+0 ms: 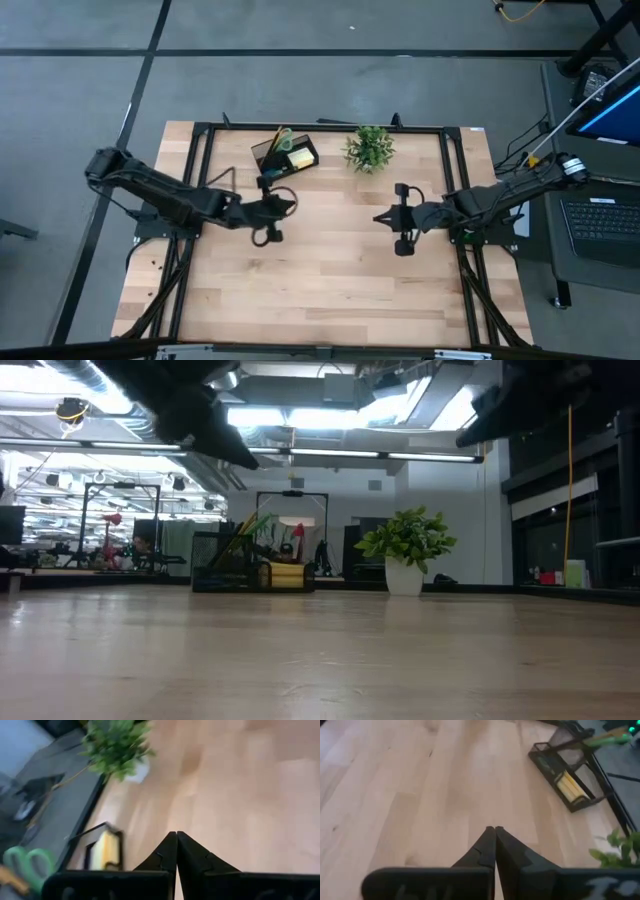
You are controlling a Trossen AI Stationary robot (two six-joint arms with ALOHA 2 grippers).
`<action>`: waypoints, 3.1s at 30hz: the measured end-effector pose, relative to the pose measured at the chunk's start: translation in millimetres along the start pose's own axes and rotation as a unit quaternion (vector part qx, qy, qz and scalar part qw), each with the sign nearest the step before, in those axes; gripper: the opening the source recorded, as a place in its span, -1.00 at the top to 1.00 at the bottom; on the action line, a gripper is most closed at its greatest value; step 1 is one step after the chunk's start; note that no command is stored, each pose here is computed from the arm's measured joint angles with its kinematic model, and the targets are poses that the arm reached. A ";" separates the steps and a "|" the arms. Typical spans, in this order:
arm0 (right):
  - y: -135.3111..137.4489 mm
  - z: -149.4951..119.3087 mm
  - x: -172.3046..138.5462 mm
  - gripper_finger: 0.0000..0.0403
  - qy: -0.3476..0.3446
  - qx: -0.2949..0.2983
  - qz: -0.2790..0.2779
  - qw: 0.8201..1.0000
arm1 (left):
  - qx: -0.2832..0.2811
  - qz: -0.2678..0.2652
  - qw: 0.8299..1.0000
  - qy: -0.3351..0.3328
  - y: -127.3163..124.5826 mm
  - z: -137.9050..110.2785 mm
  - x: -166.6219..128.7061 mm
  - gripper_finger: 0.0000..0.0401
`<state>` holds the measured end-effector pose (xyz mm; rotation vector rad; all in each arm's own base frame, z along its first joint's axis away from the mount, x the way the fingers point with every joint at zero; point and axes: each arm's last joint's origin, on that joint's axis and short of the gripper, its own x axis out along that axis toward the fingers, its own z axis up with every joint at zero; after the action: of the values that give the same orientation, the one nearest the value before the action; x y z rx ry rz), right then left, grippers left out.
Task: Pick and place office supplies into organizer
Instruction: Return to Home Position
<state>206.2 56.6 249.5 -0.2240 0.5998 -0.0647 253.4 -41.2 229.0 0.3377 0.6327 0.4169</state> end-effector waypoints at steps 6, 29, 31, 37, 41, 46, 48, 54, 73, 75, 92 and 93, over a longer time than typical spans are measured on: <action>-5.3 -17.3 -13.0 0.94 -0.041 0.040 0.000 0.998 | -0.031 -0.064 0.996 -0.062 16.9 -18.7 -20.7 0.99; -29.4 -15.8 -84.3 0.94 -0.194 0.006 0.076 0.978 | -0.091 -0.085 0.958 -0.257 47.4 -113.9 -55.9 0.99; -28.9 -17.4 -83.1 0.94 -0.200 0.009 0.075 0.977 | -0.097 -0.090 0.955 -0.264 46.3 -119.9 -55.8 0.99; -19.2 -51.0 -59.6 0.94 -0.223 0.027 0.076 0.972 | -0.096 -0.100 0.950 -0.280 44.2 -132.2 -55.5 0.99; -19.0 -64.5 -58.9 0.94 -0.253 0.036 0.071 0.964 | -0.099 -0.086 0.947 -0.292 49.7 -132.6 -56.2 0.99; -24.6 -71.9 -72.6 0.94 -0.277 0.045 0.068 0.957 | -0.099 -0.111 0.941 -0.305 56.9 -134.2 -55.3 0.99; -26.7 -75.9 -77.8 0.94 -0.280 0.046 0.068 0.956 | -0.105 -0.113 0.940 -0.305 58.6 -136.4 -53.1 1.00; -32.7 -87.3 -92.7 0.94 -0.298 0.052 0.066 0.951 | -0.130 -0.116 0.945 -0.276 58.2 -148.1 -43.9 0.99; -22.4 -118.5 -61.0 0.94 -0.349 0.071 0.022 0.934 | -0.207 -0.165 0.925 -0.271 58.0 -147.5 -44.0 0.98; -21.9 -119.9 -59.9 0.94 -0.340 0.071 0.024 0.937 | -0.208 -0.166 0.925 -0.270 58.0 -147.5 -44.0 0.99; -15.8 -127.1 -54.8 0.94 -0.302 0.051 0.095 0.947 | -0.208 -0.165 0.925 -0.270 58.0 -147.5 -44.0 0.98; -15.7 -127.2 -54.8 0.94 -0.301 0.055 0.097 0.947 | -0.208 -0.165 0.925 -0.270 58.0 -147.5 -44.0 0.98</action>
<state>89.1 24.0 181.3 -0.0653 0.0055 0.1574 112.9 14.1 163.8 -0.0696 0.0437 0.1125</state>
